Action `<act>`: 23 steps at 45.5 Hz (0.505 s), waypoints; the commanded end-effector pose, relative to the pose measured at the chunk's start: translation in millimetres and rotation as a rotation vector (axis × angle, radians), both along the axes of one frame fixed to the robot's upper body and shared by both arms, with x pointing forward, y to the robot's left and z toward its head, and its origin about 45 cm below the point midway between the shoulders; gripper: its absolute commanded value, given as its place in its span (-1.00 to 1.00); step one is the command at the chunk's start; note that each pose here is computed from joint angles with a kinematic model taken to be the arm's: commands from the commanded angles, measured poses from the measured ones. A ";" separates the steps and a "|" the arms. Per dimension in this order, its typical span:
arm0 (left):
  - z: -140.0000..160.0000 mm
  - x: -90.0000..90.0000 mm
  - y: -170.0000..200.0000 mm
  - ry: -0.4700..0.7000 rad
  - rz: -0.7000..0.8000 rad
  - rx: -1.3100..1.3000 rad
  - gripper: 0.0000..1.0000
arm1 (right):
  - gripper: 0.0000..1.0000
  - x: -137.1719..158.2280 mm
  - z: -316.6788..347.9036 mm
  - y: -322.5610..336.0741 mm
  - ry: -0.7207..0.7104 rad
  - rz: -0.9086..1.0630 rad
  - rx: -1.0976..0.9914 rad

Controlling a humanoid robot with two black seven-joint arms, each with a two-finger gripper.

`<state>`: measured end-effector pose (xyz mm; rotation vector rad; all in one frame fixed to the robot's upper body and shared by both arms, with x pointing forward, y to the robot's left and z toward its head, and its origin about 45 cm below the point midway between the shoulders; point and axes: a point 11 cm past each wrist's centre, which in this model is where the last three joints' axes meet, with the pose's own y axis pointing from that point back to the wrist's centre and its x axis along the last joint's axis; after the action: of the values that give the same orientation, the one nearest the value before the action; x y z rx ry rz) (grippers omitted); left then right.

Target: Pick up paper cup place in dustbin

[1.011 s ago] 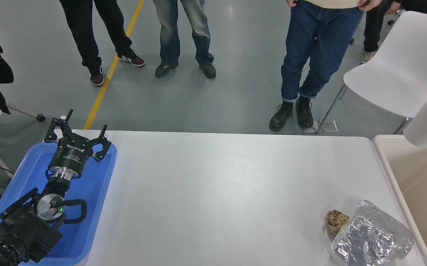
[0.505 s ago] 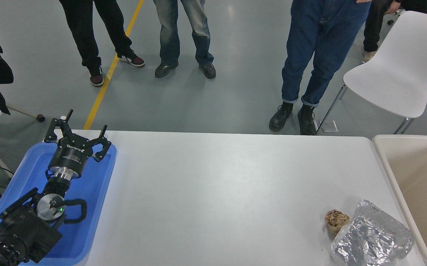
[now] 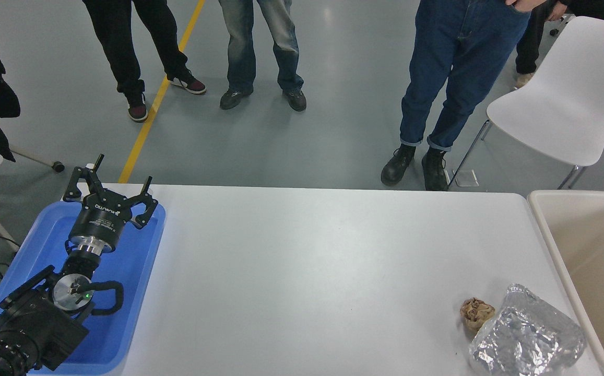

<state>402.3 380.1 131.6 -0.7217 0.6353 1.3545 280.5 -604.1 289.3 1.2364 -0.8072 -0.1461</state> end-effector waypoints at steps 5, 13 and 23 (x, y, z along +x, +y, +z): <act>-0.1 -0.2 -0.1 0.000 -0.001 -0.001 1.00 | -1.00 -6.6 -70.5 -21.8 -0.180 -0.114 -0.049; 0.6 0.4 -0.3 -0.002 -0.001 -0.001 1.00 | -1.00 -2.6 -91.7 -36.3 -0.197 -0.092 -0.123; -0.2 -0.3 0.4 0.000 0.002 0.000 1.00 | -1.00 0.6 -111.1 -43.2 -0.226 -0.092 -0.173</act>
<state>402.1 380.3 131.5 -0.7221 0.6353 1.3548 285.0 -635.7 202.6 1.1230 -1.0026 -0.0439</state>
